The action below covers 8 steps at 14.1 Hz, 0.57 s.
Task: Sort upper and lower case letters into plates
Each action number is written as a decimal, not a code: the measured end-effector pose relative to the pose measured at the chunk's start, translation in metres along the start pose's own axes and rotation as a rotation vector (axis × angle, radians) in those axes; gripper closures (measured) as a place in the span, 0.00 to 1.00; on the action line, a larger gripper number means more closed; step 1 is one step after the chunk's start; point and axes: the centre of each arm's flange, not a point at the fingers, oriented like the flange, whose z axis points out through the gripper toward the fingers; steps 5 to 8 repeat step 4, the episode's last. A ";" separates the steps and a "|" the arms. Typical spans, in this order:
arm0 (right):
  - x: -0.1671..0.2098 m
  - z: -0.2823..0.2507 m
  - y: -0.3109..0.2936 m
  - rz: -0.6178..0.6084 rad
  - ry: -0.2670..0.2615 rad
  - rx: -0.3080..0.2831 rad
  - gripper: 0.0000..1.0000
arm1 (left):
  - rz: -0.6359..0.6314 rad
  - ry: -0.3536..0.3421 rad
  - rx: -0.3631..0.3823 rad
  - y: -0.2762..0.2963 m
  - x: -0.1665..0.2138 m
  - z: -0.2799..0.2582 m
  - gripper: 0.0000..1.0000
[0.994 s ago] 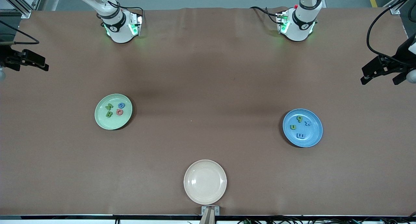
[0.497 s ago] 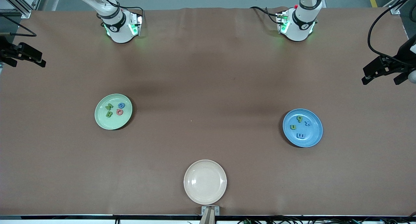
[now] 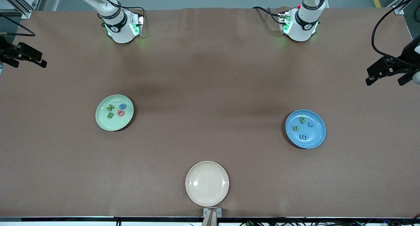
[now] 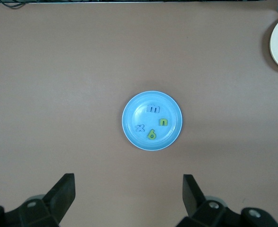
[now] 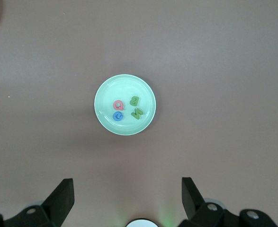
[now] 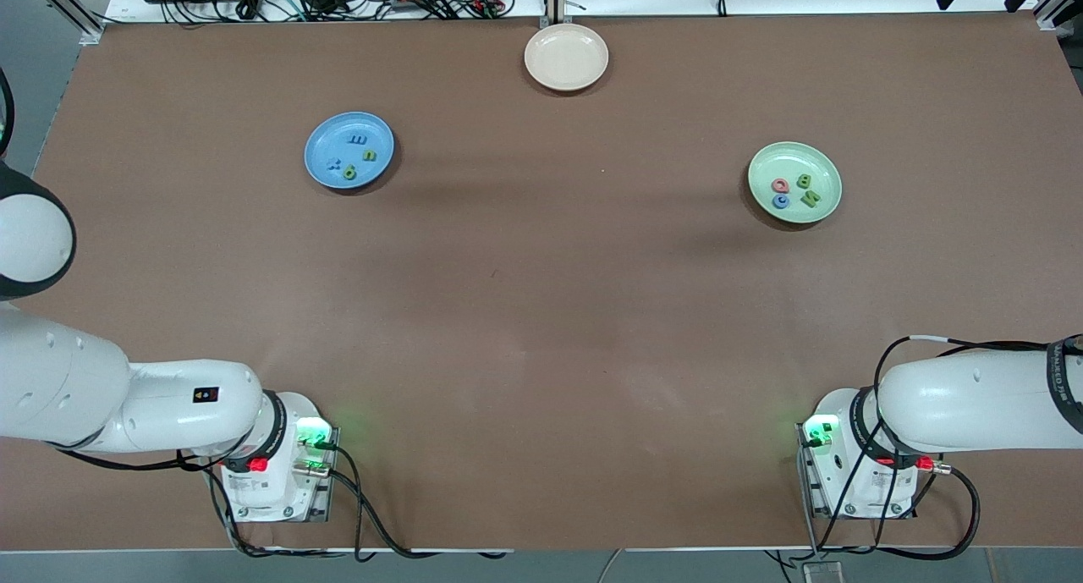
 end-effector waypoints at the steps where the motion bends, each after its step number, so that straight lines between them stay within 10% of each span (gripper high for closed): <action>1: 0.000 -0.001 0.000 0.000 0.001 0.000 0.00 | 0.000 0.000 0.000 0.000 0.000 0.000 0.00; 8: -0.002 -0.003 0.000 0.000 0.006 0.000 0.00 | 0.000 -0.001 0.000 0.000 0.000 0.000 0.00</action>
